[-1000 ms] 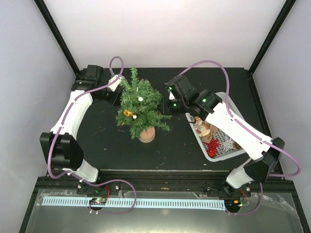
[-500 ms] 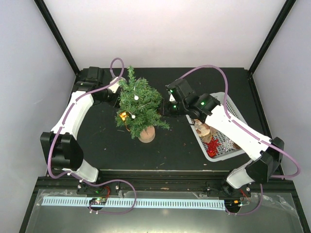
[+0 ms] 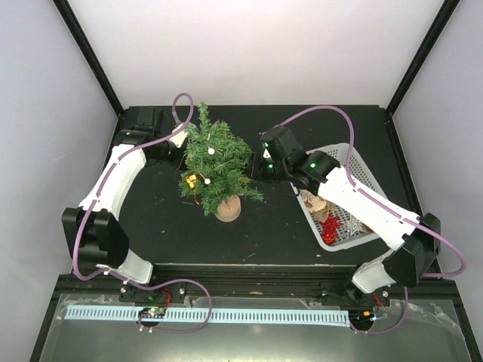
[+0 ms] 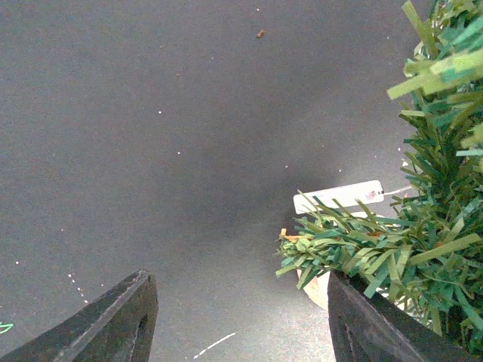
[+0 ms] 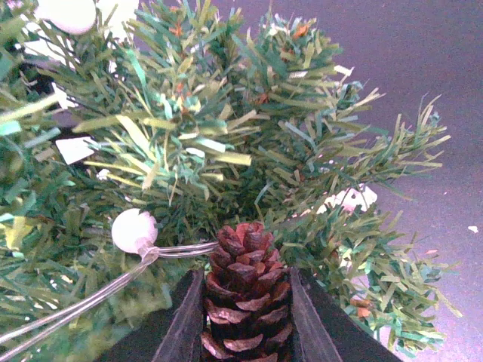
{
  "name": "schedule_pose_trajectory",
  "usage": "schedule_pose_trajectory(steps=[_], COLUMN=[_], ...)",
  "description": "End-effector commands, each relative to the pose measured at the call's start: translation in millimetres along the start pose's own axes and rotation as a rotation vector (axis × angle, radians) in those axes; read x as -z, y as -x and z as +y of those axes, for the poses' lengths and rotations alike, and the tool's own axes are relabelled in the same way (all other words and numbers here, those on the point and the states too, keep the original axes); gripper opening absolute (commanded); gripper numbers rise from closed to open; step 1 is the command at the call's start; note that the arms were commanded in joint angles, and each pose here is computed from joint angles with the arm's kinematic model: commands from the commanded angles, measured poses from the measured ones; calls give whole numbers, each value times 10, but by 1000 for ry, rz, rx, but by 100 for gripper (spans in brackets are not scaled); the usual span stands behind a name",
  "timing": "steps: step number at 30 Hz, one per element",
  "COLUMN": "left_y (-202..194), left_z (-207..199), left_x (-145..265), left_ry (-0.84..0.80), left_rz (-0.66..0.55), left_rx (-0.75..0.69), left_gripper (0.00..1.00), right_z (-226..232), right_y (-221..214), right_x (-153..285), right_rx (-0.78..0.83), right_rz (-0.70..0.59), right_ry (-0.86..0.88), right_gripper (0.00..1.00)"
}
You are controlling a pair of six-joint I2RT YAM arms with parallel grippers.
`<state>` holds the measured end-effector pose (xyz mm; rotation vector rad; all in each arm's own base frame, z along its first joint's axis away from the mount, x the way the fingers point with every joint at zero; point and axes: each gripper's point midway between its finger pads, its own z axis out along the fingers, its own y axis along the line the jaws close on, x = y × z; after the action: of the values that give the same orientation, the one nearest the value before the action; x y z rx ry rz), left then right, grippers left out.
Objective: Decorate the small christmas tree
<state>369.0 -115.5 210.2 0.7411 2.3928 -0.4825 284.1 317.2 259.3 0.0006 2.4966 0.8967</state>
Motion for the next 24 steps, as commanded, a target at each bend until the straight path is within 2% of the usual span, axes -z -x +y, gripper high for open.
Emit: schedule_pose_trajectory(steps=[1, 24], left_y=[48, -31], left_z=[-104, -198], left_x=[73, 69], left_ry=[-18, -46], left_rz=[-32, -44], left_rx=[-10, -5], left_gripper=[63, 63], right_z=[43, 95], right_y=[199, 249], right_x=[109, -76], right_rx=[-33, -73], right_rz=[-94, -98], right_ry=[10, -10], right_gripper=[29, 34])
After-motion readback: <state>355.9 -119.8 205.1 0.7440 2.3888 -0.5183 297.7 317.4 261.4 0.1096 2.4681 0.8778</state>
